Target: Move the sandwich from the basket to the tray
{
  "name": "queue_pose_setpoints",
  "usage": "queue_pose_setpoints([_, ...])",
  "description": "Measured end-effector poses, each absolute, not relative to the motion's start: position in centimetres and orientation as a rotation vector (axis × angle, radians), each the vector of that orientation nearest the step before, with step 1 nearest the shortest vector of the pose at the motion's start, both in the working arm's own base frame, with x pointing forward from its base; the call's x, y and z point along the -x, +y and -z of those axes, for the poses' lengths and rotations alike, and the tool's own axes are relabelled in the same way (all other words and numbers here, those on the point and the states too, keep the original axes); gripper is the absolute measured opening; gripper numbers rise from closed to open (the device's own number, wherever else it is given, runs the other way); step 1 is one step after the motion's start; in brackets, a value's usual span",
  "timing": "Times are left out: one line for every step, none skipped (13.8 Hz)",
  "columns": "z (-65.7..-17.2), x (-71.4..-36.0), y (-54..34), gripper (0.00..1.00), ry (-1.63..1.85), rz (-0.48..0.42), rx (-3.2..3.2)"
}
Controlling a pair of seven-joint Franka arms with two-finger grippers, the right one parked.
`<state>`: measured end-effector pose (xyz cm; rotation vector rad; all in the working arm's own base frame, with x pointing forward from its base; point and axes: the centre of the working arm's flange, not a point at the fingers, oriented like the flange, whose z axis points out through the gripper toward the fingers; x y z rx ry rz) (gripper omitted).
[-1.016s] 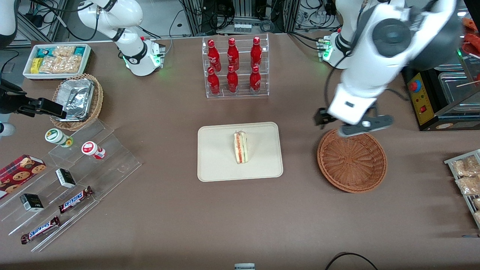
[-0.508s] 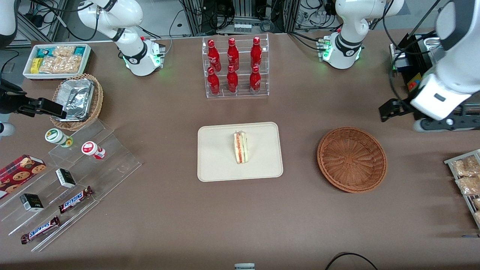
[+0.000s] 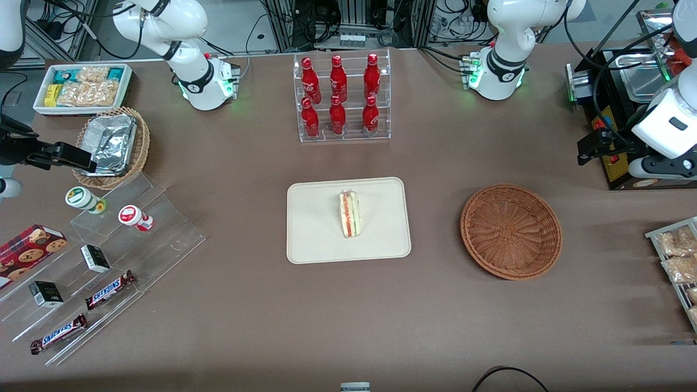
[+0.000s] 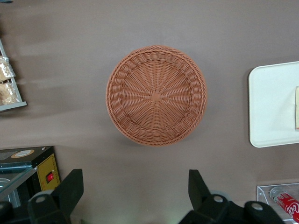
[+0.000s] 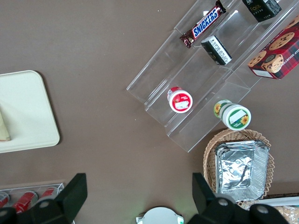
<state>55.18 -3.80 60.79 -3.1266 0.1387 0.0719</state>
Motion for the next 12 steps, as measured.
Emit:
queue_pose_setpoints([-60.9, -55.2, -4.4, 1.0, 0.158, -0.068, 3.127])
queue_pose_setpoints([-61.1, -55.2, -5.1, 1.0, 0.177, -0.059, 3.126])
queue_pose_setpoints([-61.4, -55.2, -5.6, 1.0, 0.192, -0.05, 3.125])
queue_pose_setpoints([-61.6, -55.1, -6.1, 0.99, 0.206, -0.043, 3.124])
queue_pose_setpoints([-61.7, -55.1, -6.3, 0.99, 0.21, -0.038, 3.124])
queue_pose_setpoints([-61.8, -55.1, -5.8, 1.0, 0.198, -0.035, 3.124])
queue_pose_setpoints([-61.9, -55.1, -5.1, 1.0, 0.177, -0.032, 3.126])
queue_pose_setpoints([-62.2, -55.1, -4.4, 1.0, 0.158, -0.029, 3.127])
queue_pose_setpoints([-62.4, -55.0, -3.7, 0.99, 0.138, -0.023, 3.128])
queue_pose_setpoints([-62.7, -54.9, -3.1, 1.0, 0.119, -0.019, 3.128])
queue_pose_setpoints([-63.0, -54.8, -2.5, 0.99, 0.102, -0.016, 3.129])
queue_pose_setpoints([-63.1, -54.7, -2.3, 0.99, 0.092, -0.013, 3.129])
